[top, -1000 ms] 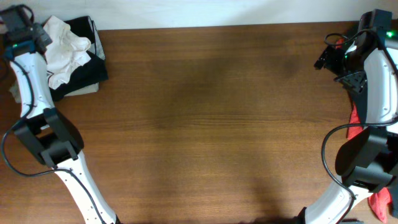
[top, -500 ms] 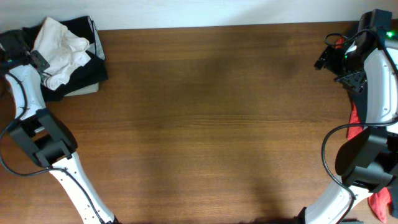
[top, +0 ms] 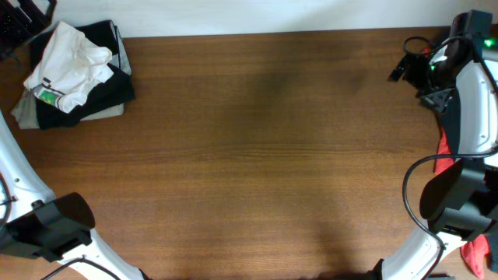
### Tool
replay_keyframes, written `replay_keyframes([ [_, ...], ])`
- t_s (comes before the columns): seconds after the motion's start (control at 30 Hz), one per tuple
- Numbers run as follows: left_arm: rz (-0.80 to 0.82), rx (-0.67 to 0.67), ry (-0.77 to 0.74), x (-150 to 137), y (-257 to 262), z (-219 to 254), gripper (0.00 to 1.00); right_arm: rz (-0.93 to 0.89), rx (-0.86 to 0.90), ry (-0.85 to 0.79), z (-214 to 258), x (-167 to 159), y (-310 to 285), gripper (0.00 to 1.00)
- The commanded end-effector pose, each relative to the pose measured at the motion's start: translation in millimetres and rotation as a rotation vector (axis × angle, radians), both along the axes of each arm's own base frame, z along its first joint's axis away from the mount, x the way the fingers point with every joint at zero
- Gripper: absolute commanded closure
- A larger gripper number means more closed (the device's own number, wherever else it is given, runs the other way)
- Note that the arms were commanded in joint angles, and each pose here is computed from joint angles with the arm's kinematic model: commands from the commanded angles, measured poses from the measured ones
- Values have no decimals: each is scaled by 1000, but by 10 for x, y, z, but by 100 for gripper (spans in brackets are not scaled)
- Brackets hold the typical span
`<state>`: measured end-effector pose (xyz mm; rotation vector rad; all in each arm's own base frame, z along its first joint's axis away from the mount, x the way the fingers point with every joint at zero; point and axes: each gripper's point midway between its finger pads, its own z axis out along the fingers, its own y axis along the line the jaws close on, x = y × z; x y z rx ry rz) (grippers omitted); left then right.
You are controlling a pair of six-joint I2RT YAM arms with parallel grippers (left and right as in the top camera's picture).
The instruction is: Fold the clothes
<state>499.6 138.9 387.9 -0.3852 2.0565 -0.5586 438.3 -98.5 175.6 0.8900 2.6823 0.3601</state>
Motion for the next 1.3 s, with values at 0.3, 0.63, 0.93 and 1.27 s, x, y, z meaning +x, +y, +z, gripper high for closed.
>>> replay_keyframes([
  [0.3,-30,-70,76,-157,-126,-100,1,162,96,-254,1816,-1728,923,1],
  [0.63,-30,-70,76,-157,-126,-100,1,167,63,-323,2004,-2026,1015,1],
  [0.93,-28,-70,76,-159,-121,-100,1,241,-45,-313,1901,-2124,1061,1],
  [1.27,-28,-70,76,-159,-119,-100,1,365,-189,-790,632,-2183,1344,1],
])
